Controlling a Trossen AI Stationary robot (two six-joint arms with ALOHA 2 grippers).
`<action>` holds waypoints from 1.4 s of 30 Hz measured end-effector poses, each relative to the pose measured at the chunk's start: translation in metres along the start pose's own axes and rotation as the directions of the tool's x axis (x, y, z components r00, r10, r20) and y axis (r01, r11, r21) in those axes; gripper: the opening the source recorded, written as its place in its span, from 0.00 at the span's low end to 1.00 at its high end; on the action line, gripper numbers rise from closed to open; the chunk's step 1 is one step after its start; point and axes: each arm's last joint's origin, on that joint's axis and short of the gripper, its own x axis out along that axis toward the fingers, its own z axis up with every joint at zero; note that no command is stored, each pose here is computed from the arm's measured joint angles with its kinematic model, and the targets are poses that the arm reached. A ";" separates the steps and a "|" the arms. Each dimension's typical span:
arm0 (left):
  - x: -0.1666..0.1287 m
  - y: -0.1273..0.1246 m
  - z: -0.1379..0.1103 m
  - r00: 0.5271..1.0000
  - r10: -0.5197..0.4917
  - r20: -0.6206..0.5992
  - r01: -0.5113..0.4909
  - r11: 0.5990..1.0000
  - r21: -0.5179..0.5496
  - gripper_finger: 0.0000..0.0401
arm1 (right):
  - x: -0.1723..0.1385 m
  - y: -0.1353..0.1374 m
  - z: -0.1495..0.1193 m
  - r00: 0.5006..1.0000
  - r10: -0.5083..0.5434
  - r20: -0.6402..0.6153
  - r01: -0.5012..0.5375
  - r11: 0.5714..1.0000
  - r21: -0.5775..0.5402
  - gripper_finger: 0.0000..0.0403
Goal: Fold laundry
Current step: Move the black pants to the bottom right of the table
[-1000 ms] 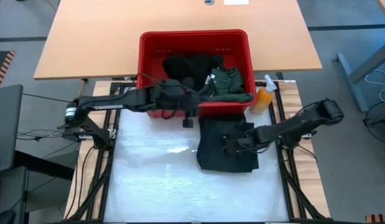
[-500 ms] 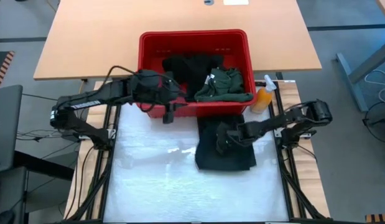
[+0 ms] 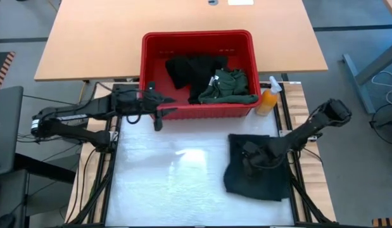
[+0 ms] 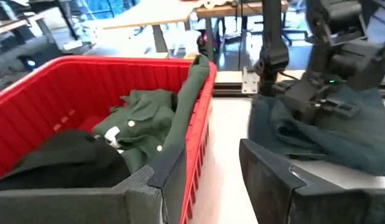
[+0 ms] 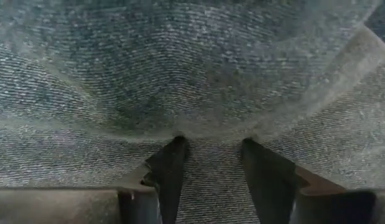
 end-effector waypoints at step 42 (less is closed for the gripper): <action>-0.012 -0.007 -0.009 0.998 -0.052 -0.048 0.048 0.997 -0.064 0.34 | 0.000 0.063 -0.044 0.980 0.142 -0.143 -0.156 0.983 -0.098 0.44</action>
